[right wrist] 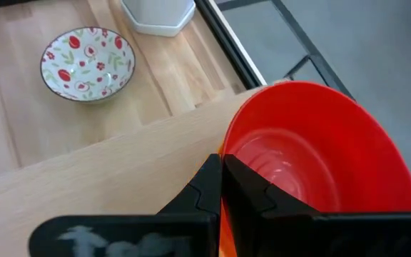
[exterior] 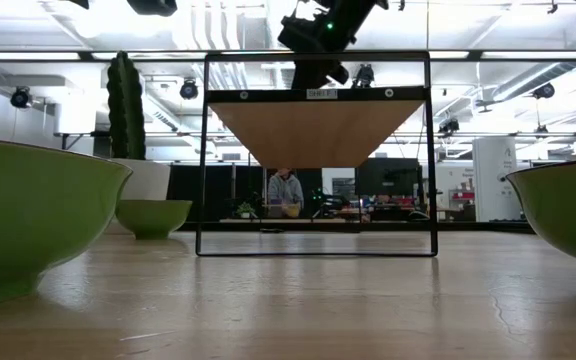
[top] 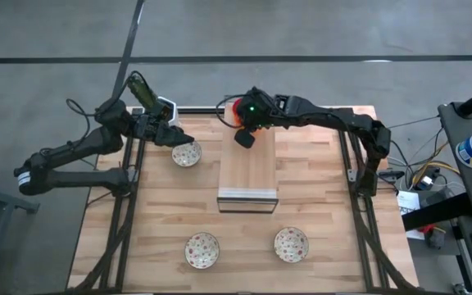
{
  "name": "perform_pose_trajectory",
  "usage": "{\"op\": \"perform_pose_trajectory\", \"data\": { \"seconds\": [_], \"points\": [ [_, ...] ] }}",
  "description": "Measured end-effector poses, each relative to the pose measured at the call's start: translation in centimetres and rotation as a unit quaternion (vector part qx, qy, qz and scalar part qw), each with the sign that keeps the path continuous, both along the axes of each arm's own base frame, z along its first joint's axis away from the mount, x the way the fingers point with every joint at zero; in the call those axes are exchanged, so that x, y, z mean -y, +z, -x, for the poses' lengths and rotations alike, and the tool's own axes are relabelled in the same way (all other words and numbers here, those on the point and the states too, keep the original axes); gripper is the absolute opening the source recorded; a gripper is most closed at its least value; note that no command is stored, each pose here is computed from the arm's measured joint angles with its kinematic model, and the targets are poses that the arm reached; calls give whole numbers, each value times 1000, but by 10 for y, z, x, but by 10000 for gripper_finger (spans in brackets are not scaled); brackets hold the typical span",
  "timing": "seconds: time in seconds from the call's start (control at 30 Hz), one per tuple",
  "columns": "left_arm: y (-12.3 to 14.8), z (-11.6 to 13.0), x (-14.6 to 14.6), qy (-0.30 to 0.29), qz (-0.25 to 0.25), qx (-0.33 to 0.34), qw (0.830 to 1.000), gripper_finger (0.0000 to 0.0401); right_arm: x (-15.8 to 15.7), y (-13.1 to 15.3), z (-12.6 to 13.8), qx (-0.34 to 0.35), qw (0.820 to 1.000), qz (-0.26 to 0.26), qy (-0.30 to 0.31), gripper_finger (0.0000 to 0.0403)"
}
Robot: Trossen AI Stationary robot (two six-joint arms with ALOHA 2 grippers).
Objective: Pick & Place Mini bowls
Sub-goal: Stack the red bowl on the yellow bowl on the shelf, then put the white patterned bowl on the shelf
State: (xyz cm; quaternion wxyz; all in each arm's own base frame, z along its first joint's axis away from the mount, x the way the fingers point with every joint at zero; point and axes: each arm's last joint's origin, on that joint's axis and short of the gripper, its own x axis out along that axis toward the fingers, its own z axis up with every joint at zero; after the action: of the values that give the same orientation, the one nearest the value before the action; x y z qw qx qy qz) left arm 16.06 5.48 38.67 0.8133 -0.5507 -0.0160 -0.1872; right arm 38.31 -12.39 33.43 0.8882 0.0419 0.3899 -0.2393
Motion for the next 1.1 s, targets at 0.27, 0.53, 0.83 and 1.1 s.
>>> {"op": "perform_pose_trajectory", "data": {
  "seconds": [0.27,0.53,0.83,1.1],
  "points": [
    [0,0,0,0,0,0,1000,135,0,-5,0,3,1000,2,-1,8],
    [0,0,0,2,1,0,1000,135,0,-10,1,-5,1000,-1,0,13],
    [0,0,0,2,-2,1,1000,135,-2,-12,1,-12,1000,-9,-3,108],
    [0,0,0,3,-4,1,1000,135,-6,2,3,7,1000,-2,1,169]
  ]
}}
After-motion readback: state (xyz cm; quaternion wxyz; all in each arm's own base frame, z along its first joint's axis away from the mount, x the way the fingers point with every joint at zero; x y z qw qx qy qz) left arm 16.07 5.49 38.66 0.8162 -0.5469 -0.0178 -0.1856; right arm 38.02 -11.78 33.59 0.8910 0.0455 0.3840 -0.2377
